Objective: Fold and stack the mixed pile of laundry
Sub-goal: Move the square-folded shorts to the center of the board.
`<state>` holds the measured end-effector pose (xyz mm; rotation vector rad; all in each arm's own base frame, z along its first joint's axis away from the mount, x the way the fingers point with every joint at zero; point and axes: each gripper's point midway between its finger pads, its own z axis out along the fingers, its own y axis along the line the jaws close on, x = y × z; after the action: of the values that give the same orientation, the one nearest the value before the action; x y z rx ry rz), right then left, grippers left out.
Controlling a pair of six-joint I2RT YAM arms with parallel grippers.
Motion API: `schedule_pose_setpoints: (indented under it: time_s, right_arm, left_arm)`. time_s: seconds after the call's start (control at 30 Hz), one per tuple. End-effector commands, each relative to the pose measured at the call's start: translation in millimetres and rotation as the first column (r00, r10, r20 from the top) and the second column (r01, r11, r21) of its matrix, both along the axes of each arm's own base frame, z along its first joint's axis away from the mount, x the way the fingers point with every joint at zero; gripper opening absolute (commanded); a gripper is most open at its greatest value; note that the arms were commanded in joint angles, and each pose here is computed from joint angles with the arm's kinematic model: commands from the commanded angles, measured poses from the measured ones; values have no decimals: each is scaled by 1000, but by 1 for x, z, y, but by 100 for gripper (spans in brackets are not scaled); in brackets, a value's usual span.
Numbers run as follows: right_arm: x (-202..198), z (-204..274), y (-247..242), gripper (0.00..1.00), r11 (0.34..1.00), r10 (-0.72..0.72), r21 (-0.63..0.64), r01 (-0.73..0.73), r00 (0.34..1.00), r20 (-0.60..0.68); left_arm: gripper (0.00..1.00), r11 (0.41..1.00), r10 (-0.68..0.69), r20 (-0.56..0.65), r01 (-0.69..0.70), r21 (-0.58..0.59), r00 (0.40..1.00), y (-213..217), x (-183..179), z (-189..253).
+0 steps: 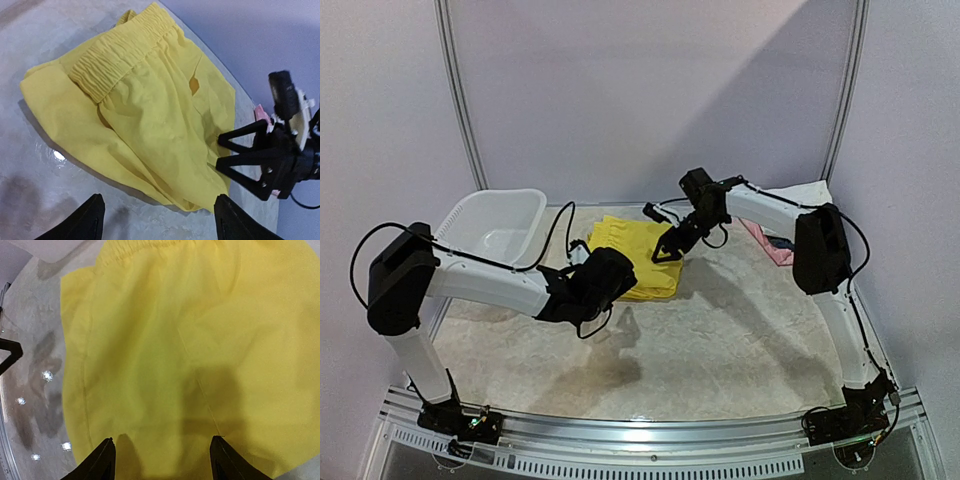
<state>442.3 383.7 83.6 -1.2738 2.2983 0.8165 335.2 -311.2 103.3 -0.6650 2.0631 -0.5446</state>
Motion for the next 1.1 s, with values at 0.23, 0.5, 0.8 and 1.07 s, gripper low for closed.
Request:
schedule_pose_setpoints:
  time_s: [0.23,0.5,0.8,1.07]
  right_arm:
    - [-53,-88,-12,60,988,-92,-147,42,931,-353]
    - [-128,-79,5,66,985,-167,-55,165,801,-575]
    - [-190,-6,74,77,992,12,101,71,757,-653]
    - [-104,76,-4,99,980,-103,129,151,942,-320]
  left_arm:
    - [83,925,155,-70,-169,-341,985,4,7,-45]
    - [90,935,119,-65,-134,-328,991,19,-7,-34]
    - [95,985,123,-138,-138,-106,983,81,-53,-12]
    - [100,992,58,-128,-43,117,990,94,-52,19]
